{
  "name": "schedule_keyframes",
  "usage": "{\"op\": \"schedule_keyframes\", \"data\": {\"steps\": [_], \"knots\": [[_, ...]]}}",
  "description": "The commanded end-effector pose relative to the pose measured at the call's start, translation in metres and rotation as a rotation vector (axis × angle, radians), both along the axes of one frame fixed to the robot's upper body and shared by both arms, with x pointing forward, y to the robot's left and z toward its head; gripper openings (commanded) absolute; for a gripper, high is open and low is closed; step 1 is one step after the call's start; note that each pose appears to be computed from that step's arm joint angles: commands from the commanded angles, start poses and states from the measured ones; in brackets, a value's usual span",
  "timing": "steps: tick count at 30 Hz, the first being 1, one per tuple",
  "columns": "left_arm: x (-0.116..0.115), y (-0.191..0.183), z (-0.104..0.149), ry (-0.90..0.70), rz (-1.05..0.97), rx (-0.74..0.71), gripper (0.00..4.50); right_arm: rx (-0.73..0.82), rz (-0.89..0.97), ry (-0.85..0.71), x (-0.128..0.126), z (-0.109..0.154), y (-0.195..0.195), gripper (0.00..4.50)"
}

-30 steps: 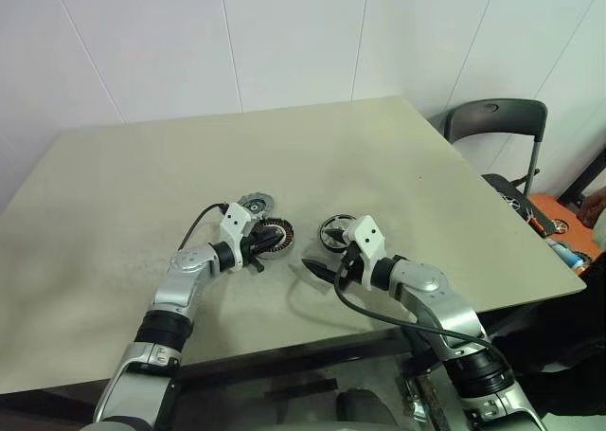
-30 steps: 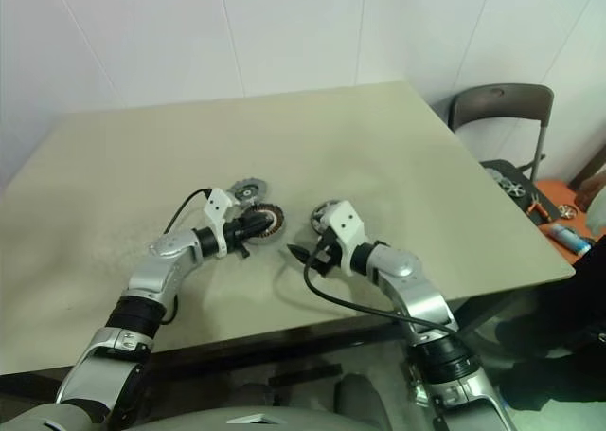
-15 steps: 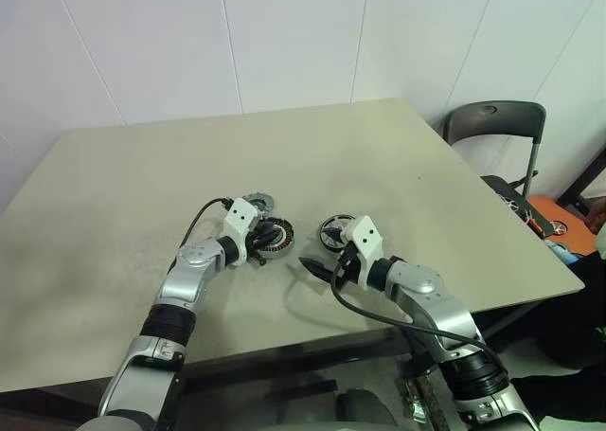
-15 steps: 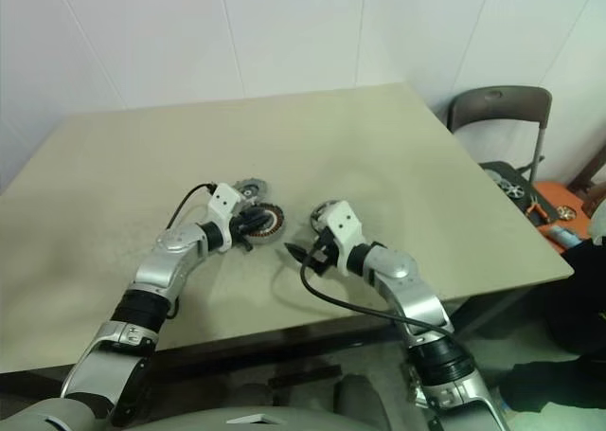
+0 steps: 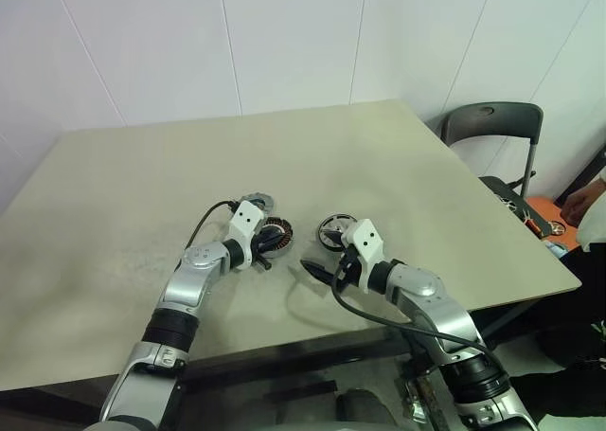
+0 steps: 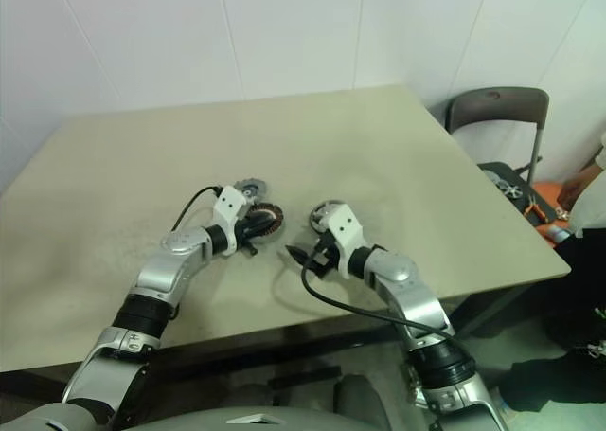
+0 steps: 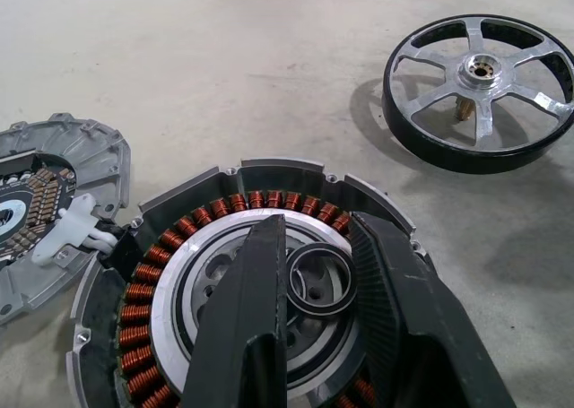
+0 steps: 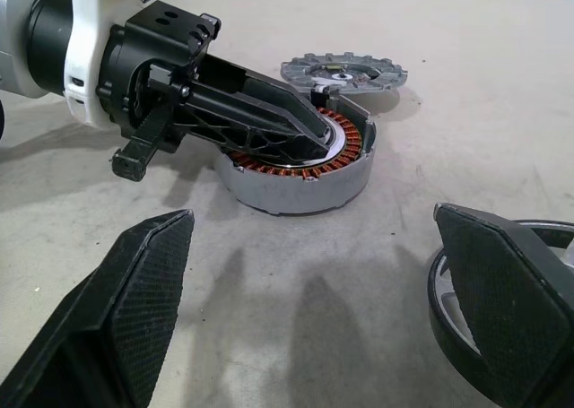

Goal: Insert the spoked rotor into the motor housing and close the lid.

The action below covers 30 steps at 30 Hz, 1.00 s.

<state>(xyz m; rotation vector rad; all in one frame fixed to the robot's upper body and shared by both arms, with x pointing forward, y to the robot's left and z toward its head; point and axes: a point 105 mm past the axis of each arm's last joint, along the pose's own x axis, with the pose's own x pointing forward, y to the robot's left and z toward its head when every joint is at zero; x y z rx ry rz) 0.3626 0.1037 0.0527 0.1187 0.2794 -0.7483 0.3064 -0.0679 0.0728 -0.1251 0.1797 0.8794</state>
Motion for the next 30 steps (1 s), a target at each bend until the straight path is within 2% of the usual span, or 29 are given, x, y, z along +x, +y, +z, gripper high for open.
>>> {"op": "schedule_keyframes", "data": {"steps": [1,2,5,9,15,19,24,30], "knots": [[0.005,0.004,0.012,-0.041,0.025,0.0,0.7,0.016,0.004,-0.066,0.003,0.017,0.001,4.5],[0.006,0.004,0.012,-0.044,0.026,-0.001,0.7,0.015,0.005,-0.066,0.003,0.017,0.001,4.5],[0.003,0.0,0.018,-0.049,-0.003,-0.039,1.69,0.013,0.006,-0.067,0.004,0.017,0.0,4.5],[0.004,0.0,0.017,-0.054,0.005,-0.019,3.0,0.009,0.008,-0.068,0.005,0.017,0.0,4.5],[0.007,0.009,0.03,-0.077,0.026,-0.047,3.0,0.007,0.011,-0.066,0.005,0.016,0.001,4.5],[0.006,0.022,0.059,-0.113,0.013,-0.102,3.0,0.003,0.013,-0.063,0.004,0.015,0.001,4.5],[0.009,0.063,0.093,-0.19,0.055,-0.092,3.0,0.039,0.036,-0.069,0.005,0.022,0.008,4.5],[-0.004,0.095,0.099,-0.149,0.02,-0.052,3.0,0.073,0.076,-0.083,0.007,0.033,0.018,4.5]]}}
